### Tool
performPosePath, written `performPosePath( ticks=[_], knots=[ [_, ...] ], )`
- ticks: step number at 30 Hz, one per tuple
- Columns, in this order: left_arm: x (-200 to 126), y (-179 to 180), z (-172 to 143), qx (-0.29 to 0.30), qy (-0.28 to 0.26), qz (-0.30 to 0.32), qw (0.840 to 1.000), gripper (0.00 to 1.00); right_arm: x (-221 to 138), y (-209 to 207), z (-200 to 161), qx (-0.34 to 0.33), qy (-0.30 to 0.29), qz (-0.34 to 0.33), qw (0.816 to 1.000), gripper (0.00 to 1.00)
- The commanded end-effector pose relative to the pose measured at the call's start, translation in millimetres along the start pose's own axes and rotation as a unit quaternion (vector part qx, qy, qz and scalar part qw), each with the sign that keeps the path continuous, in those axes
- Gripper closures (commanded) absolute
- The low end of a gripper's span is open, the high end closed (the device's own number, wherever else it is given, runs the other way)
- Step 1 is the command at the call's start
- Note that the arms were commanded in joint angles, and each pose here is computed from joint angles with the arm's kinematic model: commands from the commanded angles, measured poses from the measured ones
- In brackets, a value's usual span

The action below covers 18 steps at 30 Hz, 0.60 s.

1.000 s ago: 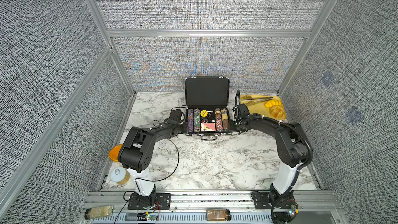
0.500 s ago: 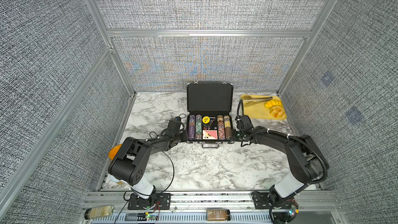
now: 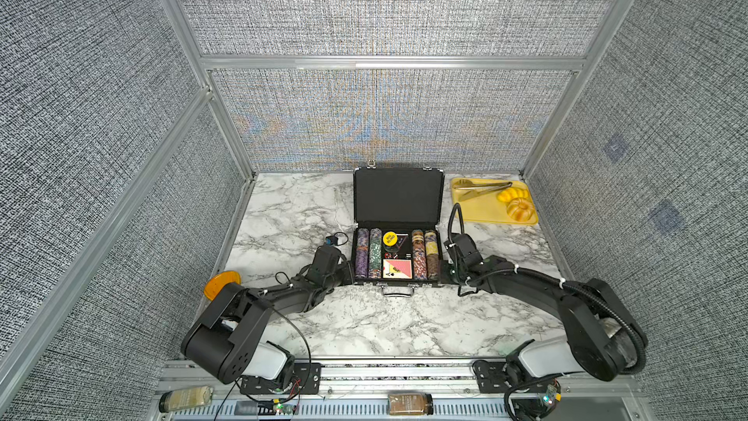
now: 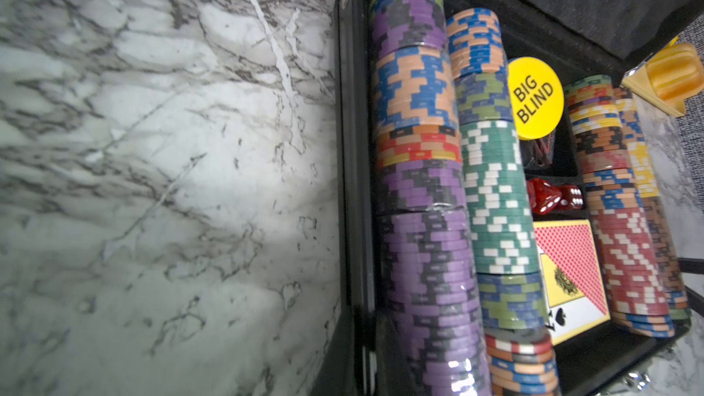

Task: Close the poker set cases
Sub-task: Move the poker set case to the center of the board.

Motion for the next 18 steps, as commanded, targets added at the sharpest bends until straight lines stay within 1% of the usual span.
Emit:
performPosePath(
  ticks=[1, 6, 9, 12, 16, 18],
  knots=[
    [-39.1, 45.1, -116.8, -0.091, 0.331, 0.103, 0.933, 1.00, -8.6, -24.0, -80.1, 0.006, 0.225, -0.039, 0.974, 1.00],
    [-49.6, 44.8, -132.7, -0.107, 0.334, 0.105, 0.931, 1.00, -11.2, -26.7, -94.5, 0.010, 0.238, -0.046, 0.970, 1.00],
    [-55.1, 45.7, -136.7, -0.109, 0.329, 0.111, 0.932, 1.00, -14.6, -27.8, -99.7, 0.015, 0.240, -0.047, 0.970, 1.00],
    [-55.4, 44.5, -134.0, -0.111, 0.322, 0.114, 0.933, 1.00, -16.6, -27.6, -102.2, 0.019, 0.241, -0.044, 0.969, 1.00],
    [-51.7, 40.8, -125.5, -0.096, 0.318, 0.130, 0.934, 1.00, -19.5, -26.6, -98.4, 0.014, 0.238, -0.049, 0.970, 1.00],
    [-50.2, 39.1, -119.5, -0.095, 0.323, 0.157, 0.928, 1.00, -21.7, -24.4, -95.8, 0.015, 0.236, -0.045, 0.971, 1.00]
  ],
)
Point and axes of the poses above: each gripper's point midway between its finger pads, its own x axis out along the fingers, its own y axis along the line the jaws close on, z = x × y, the point moved 8 cm from there along -x, back along the fingers, and after that the axes turned 1 degree about -x, right-handed, at the moved point
